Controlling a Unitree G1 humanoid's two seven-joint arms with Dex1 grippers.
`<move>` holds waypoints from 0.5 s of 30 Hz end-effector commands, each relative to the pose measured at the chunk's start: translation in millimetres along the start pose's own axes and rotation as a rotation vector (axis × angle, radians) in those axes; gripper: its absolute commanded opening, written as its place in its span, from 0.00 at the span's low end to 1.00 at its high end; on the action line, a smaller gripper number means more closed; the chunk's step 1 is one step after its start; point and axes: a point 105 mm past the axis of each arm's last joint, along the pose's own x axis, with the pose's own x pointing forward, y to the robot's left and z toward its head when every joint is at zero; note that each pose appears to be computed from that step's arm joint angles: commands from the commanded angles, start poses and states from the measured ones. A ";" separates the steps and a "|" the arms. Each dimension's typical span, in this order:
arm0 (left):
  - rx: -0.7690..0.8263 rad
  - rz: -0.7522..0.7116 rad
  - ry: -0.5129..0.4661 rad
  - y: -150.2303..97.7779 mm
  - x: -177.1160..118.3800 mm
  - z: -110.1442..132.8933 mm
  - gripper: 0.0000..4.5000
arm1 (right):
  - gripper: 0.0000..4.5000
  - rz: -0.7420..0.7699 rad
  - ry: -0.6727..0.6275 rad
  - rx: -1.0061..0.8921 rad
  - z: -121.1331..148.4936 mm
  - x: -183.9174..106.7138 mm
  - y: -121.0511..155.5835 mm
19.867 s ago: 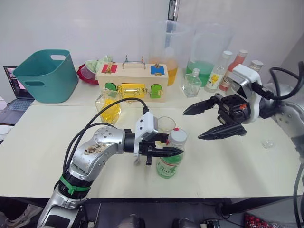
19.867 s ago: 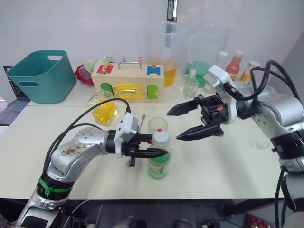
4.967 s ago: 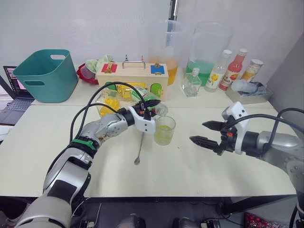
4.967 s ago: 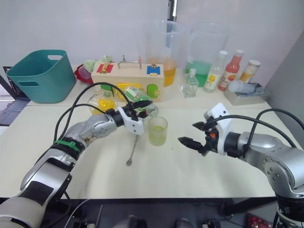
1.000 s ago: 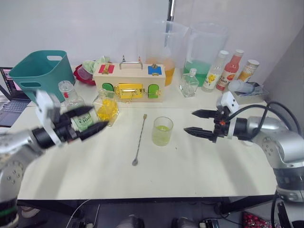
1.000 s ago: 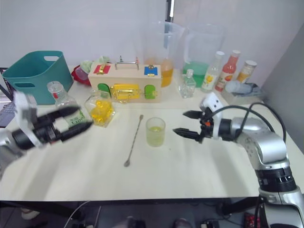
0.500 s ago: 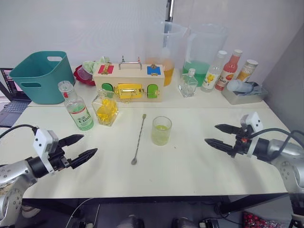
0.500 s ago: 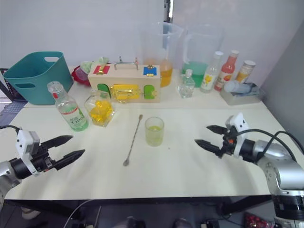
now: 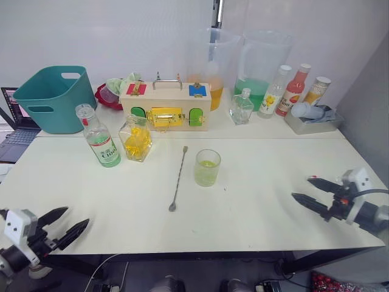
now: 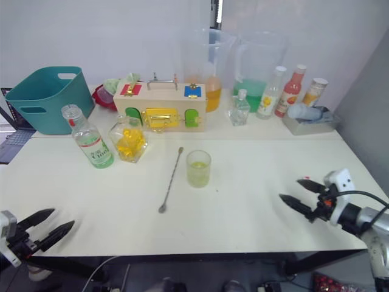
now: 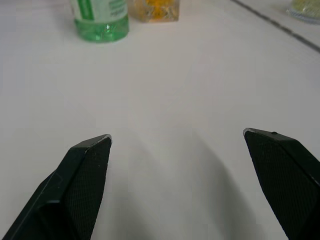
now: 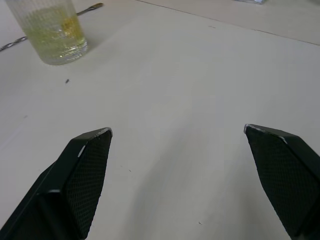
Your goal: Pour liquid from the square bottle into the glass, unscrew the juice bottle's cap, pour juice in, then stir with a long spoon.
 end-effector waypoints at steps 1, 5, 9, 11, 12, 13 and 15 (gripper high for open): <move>0.038 0.007 -0.046 2.9 -3.0 13.0 0.99 | 1.00 -0.034 -0.024 -0.049 11.7 -12.6 -10.4; 0.015 0.002 -0.070 2.6 -0.4 17.1 0.99 | 1.00 -0.037 -0.023 -0.049 10.9 -13.2 -11.9; 0.009 -0.008 -0.088 0.3 4.8 25.8 0.99 | 1.00 -0.036 -0.042 -0.046 14.9 -8.6 -12.0; -0.002 -0.026 -0.099 -5.2 9.9 29.3 0.99 | 1.00 -0.028 -0.062 -0.046 19.5 -3.8 -11.4; -0.003 -0.039 -0.106 -9.4 13.7 31.8 0.99 | 1.00 -0.011 -0.068 -0.046 21.8 -0.5 -9.0; -0.002 -0.050 -0.118 -14.4 18.6 35.5 0.99 | 1.00 0.013 -0.076 -0.048 25.2 3.4 -5.2; 0.000 -0.057 -0.128 -22.0 27.2 41.1 0.99 | 1.00 0.052 -0.090 -0.046 31.6 8.9 0.8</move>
